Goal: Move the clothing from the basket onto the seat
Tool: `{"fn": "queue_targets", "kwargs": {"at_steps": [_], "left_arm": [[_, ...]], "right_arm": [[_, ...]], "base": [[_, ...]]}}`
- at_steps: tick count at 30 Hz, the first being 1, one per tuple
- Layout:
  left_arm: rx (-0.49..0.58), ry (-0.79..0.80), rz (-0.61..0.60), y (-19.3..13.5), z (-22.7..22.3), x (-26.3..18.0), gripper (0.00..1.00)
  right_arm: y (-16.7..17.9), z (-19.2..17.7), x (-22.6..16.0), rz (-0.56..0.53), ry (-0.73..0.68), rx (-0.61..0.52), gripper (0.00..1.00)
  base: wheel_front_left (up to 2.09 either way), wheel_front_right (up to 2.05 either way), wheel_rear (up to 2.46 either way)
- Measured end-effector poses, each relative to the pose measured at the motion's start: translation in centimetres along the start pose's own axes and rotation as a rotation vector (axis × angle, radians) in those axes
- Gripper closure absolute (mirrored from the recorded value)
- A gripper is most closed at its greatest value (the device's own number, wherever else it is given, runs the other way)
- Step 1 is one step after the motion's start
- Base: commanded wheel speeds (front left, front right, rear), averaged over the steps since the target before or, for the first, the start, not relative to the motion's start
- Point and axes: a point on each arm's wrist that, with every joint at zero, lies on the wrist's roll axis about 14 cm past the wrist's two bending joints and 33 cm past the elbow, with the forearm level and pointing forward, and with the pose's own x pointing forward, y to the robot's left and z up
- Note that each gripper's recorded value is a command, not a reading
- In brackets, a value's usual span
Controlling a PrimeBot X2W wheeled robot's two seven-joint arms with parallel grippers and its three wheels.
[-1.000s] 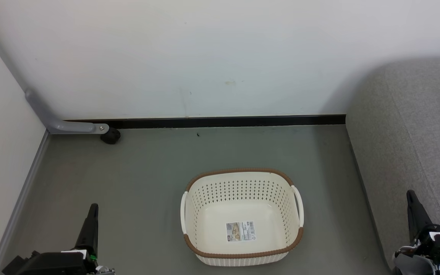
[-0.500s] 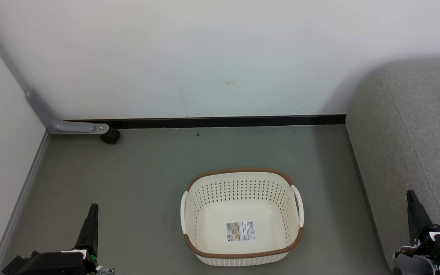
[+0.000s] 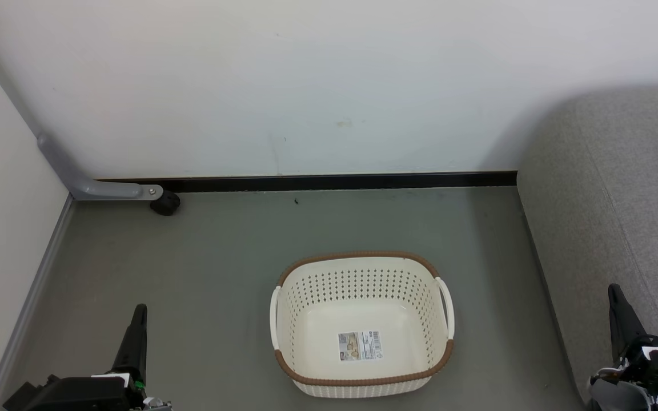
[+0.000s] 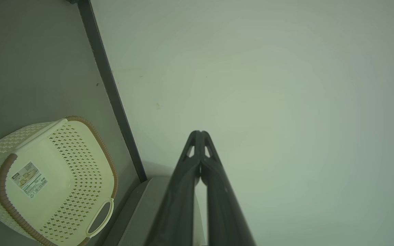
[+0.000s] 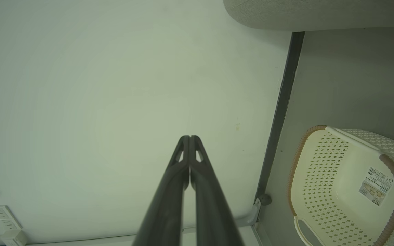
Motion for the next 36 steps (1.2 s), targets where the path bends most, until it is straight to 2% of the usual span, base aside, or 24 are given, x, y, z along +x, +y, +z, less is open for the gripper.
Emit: {"fn": "queue_targets", "kwargs": {"at_steps": [36], "left_arm": [[0.000, 0.000, 0.000, -0.01, 0.00, 0.00, 1.00]], "right_arm": [[0.01, 0.00, 0.00, 0.000, 0.000, 0.000, 1.00]], "base": [[0.00, 0.00, 0.00]]}}
